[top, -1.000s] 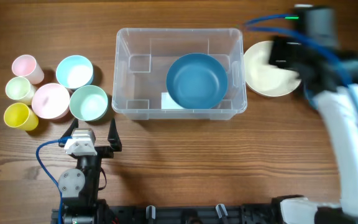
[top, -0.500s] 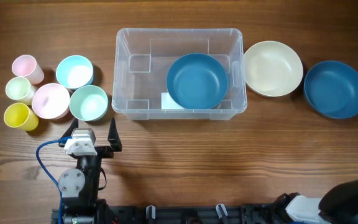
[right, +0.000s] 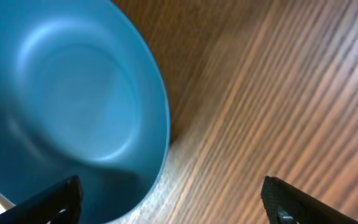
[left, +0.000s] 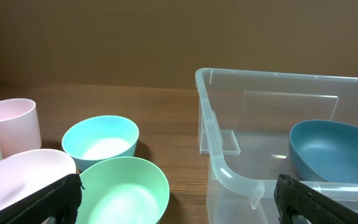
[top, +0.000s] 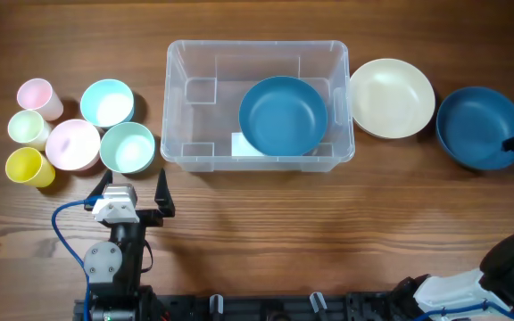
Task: Pack container
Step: 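Move the right gripper to the rim of the second teal bowl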
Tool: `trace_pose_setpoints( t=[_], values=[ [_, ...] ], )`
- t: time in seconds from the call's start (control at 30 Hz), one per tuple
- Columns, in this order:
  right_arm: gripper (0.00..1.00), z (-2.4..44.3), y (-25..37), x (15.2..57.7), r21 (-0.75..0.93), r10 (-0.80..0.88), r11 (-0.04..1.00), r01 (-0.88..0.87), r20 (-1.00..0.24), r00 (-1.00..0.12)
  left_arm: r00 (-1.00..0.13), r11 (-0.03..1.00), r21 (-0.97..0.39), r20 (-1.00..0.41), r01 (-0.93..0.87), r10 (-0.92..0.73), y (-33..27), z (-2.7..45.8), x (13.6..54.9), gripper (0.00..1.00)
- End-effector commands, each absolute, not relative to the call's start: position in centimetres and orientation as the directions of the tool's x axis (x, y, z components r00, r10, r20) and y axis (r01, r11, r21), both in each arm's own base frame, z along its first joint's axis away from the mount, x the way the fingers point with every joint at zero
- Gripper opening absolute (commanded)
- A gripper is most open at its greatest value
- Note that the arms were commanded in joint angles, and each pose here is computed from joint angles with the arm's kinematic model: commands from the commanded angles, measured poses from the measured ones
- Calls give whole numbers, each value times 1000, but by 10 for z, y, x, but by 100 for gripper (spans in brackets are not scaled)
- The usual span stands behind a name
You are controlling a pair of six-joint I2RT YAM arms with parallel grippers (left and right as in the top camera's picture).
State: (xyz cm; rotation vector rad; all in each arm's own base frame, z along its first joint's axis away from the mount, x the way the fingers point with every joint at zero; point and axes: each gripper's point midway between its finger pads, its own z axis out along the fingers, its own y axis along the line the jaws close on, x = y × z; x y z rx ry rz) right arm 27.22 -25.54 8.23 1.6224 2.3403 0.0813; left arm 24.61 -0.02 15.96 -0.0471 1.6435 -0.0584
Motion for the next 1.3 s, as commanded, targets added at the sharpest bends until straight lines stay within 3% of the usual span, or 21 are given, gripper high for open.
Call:
trace_pose_setpoints(
  t=[0.0, 0.33, 0.47, 0.63, 0.97, 1.07, 1.13, 1.27],
  values=[
    [92, 67, -252, 277, 222, 930, 358, 907, -168, -326, -78, 999, -48, -996, 19, -47, -3, 156, 246, 100],
    [84, 39, -249, 283, 218, 931, 364, 906, -113, -347, -78, 999, -48, -996, 19, -47, -3, 156, 246, 100],
    [68, 36, -247, 287, 217, 926, 377, 901, -114, -360, -78, 999, -48, -996, 19, -47, -3, 156, 246, 100],
    [61, 34, -246, 287, 212, 924, 382, 900, -116, -364, -78, 999, -48, -996, 19, -47, -3, 156, 246, 100],
    [61, 16, -241, 281, 217, 933, 359, 908, -111, -342, -79, 999, -48, -996, 19, -47, -3, 156, 246, 100],
    [49, 17, -243, 283, 222, 933, 359, 907, -120, -340, -79, 999, -48, -996, 19, -47, -3, 156, 246, 100],
    [35, 17, -242, 283, 221, 933, 358, 907, -119, -340, -79, 999, -48, -996, 19, -47, -3, 156, 246, 100],
    [26, 17, -242, 283, 222, 934, 357, 908, -119, -338, -79, 999, -48, -996, 19, -47, -3, 156, 246, 100]
  ],
)
